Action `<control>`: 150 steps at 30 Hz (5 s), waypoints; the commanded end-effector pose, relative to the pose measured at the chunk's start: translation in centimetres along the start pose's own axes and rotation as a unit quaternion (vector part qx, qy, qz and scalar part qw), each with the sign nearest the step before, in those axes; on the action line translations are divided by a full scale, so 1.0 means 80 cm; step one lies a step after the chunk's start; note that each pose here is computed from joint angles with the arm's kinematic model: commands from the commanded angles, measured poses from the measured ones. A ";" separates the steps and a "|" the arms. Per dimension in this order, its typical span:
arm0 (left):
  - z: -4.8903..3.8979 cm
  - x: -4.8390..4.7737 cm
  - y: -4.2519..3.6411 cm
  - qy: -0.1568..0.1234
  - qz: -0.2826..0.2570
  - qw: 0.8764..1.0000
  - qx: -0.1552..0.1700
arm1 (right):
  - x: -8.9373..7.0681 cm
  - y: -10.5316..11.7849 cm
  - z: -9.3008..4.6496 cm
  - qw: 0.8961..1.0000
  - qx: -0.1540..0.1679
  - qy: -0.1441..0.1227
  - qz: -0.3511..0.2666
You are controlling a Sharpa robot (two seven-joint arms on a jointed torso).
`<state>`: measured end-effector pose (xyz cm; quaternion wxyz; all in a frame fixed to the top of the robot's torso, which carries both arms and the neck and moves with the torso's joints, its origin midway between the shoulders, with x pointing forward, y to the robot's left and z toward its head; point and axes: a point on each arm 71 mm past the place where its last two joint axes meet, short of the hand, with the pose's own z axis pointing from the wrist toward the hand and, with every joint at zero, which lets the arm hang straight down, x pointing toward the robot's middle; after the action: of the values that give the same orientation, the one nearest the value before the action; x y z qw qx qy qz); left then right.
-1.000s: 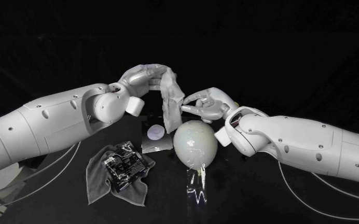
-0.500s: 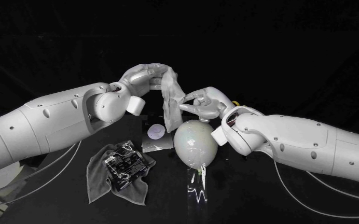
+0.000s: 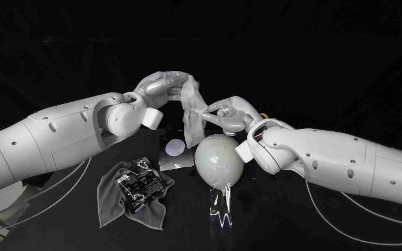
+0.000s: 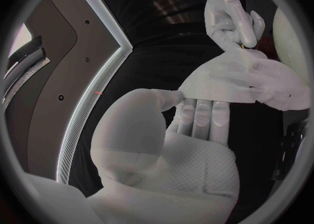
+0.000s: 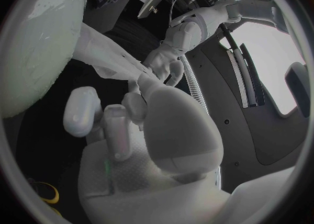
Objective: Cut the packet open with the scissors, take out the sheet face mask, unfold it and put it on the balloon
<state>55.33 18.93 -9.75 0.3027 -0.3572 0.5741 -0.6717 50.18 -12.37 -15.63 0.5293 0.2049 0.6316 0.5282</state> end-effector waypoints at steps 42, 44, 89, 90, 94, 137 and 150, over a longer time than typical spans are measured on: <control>0.001 -0.011 -0.0041 -0.015 0.020 1.000 0.011 | -0.020 0.012 -0.014 0.999 0.010 -0.026 0.036; 0.002 -0.011 -0.0040 -0.014 0.020 1.000 0.010 | -0.022 0.014 -0.012 0.999 0.010 -0.025 0.035; 0.037 -0.040 0.0108 -0.155 0.175 0.972 -0.025 | -0.037 0.034 0.037 0.993 0.071 -0.043 0.087; 0.037 -0.040 0.0110 -0.159 0.177 0.971 -0.025 | -0.037 0.034 0.037 0.992 0.072 -0.044 0.088; 0.039 -0.041 0.0114 -0.172 0.180 0.968 -0.025 | -0.036 0.033 0.039 0.991 0.078 -0.046 0.095; -0.015 0.038 0.0369 -0.040 0.212 0.976 -0.005 | -0.035 0.030 0.030 0.987 0.108 -0.051 0.109; -0.009 0.055 0.0426 -0.037 0.242 0.969 -0.019 | -0.030 0.036 0.023 0.988 0.102 -0.040 0.108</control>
<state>52.26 15.34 -12.61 0.4571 -0.2459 0.6382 -0.5686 51.84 -12.63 -11.96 0.4677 0.3563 0.6334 0.5031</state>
